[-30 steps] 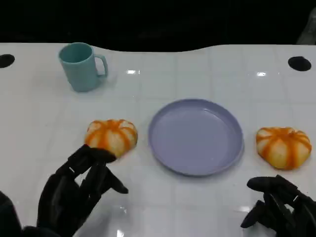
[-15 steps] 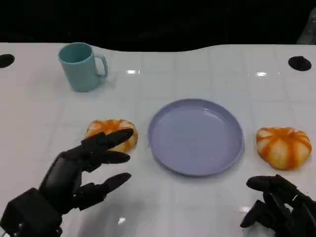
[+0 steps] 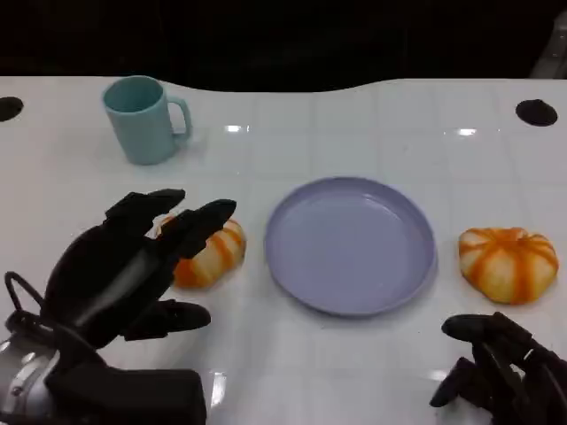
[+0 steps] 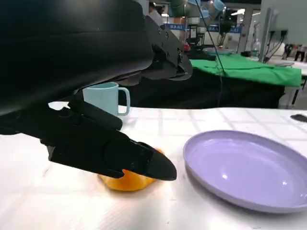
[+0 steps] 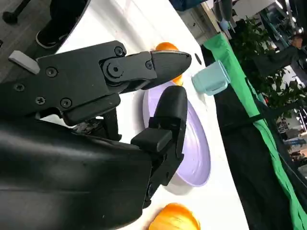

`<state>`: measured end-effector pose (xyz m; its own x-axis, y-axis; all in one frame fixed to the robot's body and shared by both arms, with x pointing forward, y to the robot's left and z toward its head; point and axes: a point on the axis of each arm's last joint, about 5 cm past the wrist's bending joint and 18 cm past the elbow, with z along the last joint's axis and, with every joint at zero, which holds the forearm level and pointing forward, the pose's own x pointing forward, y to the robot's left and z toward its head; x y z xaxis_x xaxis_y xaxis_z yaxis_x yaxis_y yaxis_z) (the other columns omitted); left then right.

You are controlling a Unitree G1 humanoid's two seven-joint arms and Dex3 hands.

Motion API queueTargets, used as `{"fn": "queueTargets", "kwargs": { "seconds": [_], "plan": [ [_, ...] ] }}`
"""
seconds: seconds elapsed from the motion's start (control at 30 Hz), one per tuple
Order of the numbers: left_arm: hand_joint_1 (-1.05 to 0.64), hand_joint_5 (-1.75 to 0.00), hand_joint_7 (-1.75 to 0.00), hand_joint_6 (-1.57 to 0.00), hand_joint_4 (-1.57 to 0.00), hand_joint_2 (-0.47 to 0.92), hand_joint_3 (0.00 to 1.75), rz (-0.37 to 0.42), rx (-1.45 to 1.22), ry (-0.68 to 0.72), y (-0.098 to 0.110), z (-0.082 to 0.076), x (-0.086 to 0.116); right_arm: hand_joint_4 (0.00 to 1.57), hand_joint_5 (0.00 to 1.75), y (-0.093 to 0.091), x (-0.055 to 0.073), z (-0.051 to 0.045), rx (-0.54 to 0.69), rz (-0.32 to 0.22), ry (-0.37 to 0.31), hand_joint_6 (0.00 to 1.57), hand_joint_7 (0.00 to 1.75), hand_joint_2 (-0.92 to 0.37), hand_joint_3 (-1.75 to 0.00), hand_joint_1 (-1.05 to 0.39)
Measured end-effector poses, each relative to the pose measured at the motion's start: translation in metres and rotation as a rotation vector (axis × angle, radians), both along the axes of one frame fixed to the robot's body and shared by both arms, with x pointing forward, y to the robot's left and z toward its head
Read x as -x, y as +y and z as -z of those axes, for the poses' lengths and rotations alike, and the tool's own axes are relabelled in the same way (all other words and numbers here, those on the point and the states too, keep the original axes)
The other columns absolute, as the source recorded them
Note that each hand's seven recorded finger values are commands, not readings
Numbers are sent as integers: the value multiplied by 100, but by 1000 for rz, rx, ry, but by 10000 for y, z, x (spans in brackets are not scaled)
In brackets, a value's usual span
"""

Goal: Grasp the bread from the table and place it into the plate.

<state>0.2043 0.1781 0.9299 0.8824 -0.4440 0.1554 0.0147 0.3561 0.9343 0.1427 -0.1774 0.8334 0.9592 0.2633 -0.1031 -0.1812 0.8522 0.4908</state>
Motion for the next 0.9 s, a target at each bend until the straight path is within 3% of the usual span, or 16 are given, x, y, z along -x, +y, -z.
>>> {"fn": "queueTargets", "kwargs": {
  "seconds": [0.33,0.53,0.77,0.9],
  "plan": [
    [-53,-8,-1,-14,0,80,0,-50,-170,40,-183,-67,-212,68,147,-4,-1,1,-6,-2,-4,72,103,-92,-18,-79],
    [-49,-9,-1,-15,-3,79,0,-100,-249,180,-284,46,-474,68,147,-9,4,-2,-9,-2,-6,72,102,-92,-19,-80],
    [-38,-10,-1,-17,-6,79,0,-113,-298,244,-464,166,-658,68,146,-15,25,-14,-4,1,-9,71,102,-92,-19,-80],
    [-43,-9,-1,-17,-7,77,0,-138,-323,283,-530,202,-766,69,146,-13,28,-16,-3,0,-10,71,103,-92,-19,-80]
  ]
}}
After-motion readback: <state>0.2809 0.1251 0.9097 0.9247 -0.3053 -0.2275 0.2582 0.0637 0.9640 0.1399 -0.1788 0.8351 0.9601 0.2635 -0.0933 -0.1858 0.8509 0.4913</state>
